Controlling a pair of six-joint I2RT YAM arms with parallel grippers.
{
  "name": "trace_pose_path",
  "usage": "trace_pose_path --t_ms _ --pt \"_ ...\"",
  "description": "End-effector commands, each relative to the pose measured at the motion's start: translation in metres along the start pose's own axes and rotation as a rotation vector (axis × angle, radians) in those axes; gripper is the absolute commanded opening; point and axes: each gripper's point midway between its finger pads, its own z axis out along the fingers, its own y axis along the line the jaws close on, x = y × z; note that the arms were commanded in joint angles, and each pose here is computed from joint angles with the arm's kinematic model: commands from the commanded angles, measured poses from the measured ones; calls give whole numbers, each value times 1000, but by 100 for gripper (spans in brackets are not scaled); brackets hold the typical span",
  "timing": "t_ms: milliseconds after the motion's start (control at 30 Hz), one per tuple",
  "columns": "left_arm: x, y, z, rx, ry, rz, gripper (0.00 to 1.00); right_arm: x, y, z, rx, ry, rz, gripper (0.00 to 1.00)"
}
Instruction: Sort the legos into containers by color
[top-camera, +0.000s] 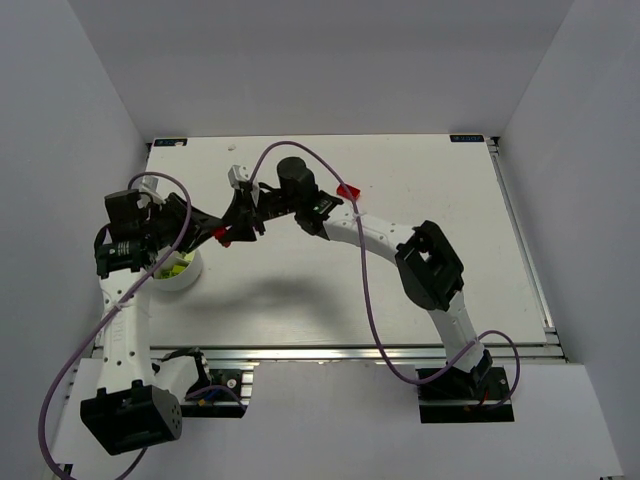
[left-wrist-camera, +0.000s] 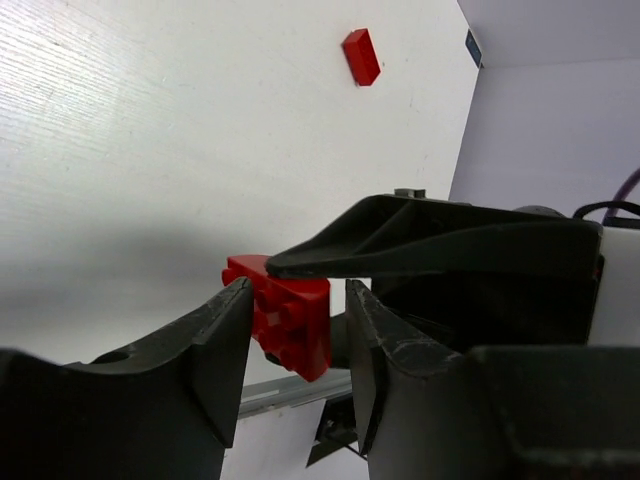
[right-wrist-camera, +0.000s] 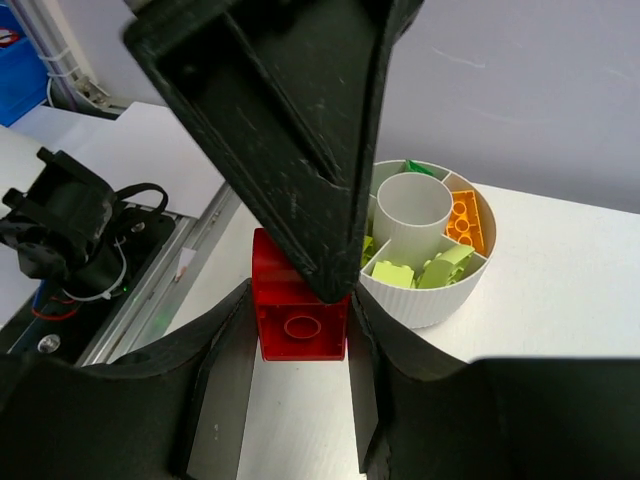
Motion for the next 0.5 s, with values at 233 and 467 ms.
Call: trace_pose_path --t_ms 233,467 --pt "12 0 3 1 44 25 54 -47 23 -7 -54 -56 -78 0" --pt "25 -8 8 30 98 41 49 -44 24 -7 -56 -55 -69 0"
